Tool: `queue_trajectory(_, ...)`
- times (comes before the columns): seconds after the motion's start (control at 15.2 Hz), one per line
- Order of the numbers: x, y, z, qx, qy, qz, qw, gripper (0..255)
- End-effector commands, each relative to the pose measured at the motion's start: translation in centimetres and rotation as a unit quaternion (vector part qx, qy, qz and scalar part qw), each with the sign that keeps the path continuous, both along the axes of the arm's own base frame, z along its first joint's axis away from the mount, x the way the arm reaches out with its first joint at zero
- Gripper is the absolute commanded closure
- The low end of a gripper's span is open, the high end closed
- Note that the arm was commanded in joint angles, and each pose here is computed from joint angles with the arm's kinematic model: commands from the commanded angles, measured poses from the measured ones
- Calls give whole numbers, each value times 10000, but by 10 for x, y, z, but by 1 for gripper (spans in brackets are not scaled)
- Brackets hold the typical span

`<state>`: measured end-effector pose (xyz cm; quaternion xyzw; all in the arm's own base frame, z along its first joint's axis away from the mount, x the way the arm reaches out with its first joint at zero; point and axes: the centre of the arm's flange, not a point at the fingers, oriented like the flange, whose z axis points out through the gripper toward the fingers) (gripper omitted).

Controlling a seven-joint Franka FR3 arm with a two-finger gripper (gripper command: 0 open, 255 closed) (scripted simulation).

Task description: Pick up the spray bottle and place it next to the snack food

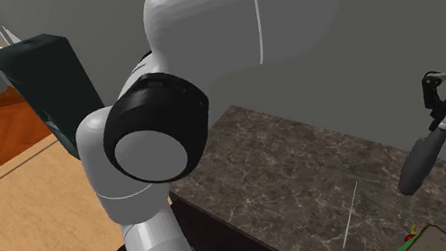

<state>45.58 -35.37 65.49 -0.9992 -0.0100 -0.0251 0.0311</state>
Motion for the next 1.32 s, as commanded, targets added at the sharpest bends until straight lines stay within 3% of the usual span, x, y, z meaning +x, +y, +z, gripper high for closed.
queue_trajectory(0.0, 0, -1, -10, -2, -3, 1, 10000, 255)
queue_trajectory(1.25, 0, -1, -110, -2, -3, 1, 10000, 255)
